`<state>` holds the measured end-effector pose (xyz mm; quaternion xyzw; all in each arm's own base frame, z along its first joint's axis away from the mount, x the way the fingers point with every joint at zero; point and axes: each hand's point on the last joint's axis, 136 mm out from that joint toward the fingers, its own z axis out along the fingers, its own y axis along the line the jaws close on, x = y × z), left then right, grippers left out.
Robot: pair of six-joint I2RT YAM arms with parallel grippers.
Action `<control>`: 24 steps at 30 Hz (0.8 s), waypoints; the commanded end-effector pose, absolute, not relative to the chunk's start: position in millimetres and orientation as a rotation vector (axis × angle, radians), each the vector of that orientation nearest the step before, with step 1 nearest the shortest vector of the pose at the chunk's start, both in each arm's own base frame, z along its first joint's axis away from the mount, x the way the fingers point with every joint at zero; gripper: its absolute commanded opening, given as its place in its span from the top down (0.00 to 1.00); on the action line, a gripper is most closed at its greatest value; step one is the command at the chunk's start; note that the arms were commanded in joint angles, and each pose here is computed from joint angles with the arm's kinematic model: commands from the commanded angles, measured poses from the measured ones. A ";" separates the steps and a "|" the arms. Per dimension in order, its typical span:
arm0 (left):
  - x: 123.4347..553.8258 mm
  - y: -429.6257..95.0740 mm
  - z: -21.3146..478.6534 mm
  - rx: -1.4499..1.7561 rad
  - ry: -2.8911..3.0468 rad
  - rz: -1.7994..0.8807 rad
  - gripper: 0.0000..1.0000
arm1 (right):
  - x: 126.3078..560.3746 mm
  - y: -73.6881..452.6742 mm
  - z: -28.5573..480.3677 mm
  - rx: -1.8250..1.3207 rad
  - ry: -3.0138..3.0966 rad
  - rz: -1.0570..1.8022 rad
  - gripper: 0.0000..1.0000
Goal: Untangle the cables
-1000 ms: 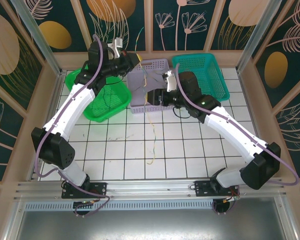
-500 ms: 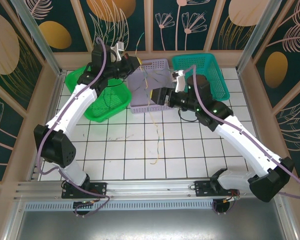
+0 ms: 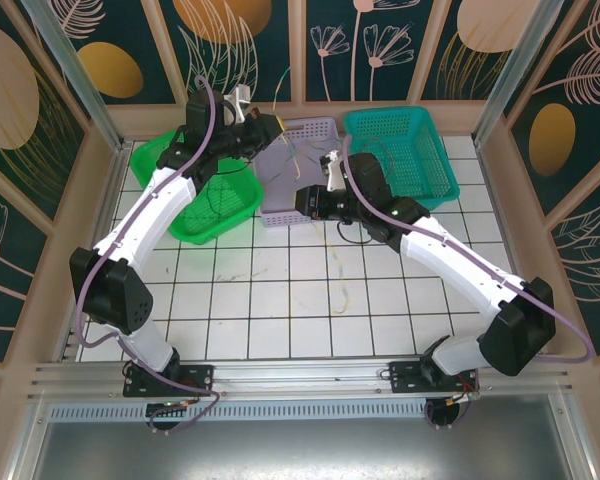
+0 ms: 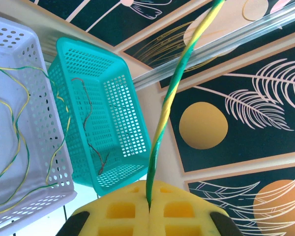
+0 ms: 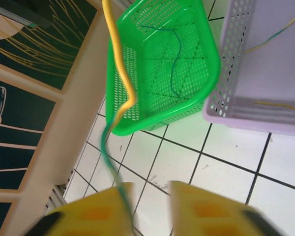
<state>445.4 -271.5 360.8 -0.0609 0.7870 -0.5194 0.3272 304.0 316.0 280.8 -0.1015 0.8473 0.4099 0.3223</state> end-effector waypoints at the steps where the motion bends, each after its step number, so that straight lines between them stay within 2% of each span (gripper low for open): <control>1: 451.1 -273.5 369.4 -0.132 2.039 -1.334 1.00 | 305.0 320.3 290.3 -0.321 2.175 1.037 1.00; 4: 464.1 -267.6 357.1 -0.156 2.106 -1.212 1.00 | 283.6 332.8 281.3 -0.457 2.173 0.965 1.00; 8: 485.5 -250.8 347.2 -0.193 2.215 -0.964 1.00 | 233.5 351.6 254.1 -0.684 2.195 0.895 1.00; 12: 501.6 -226.3 325.2 -0.257 2.354 -0.677 1.00 | 195.6 359.1 232.2 -0.894 2.185 0.719 1.00; 15: 507.0 -215.5 315.3 -0.272 2.384 -0.572 1.00 | 177.5 363.2 229.6 -1.023 2.137 0.624 1.00; 19: 505.4 -213.7 283.7 -0.263 2.451 -0.524 1.00 | 168.0 369.6 270.5 -1.062 1.989 0.705 1.00; 24: 494.0 -220.5 248.1 -0.240 2.541 -0.552 1.00 | 175.5 369.4 359.2 -0.990 1.824 0.938 1.00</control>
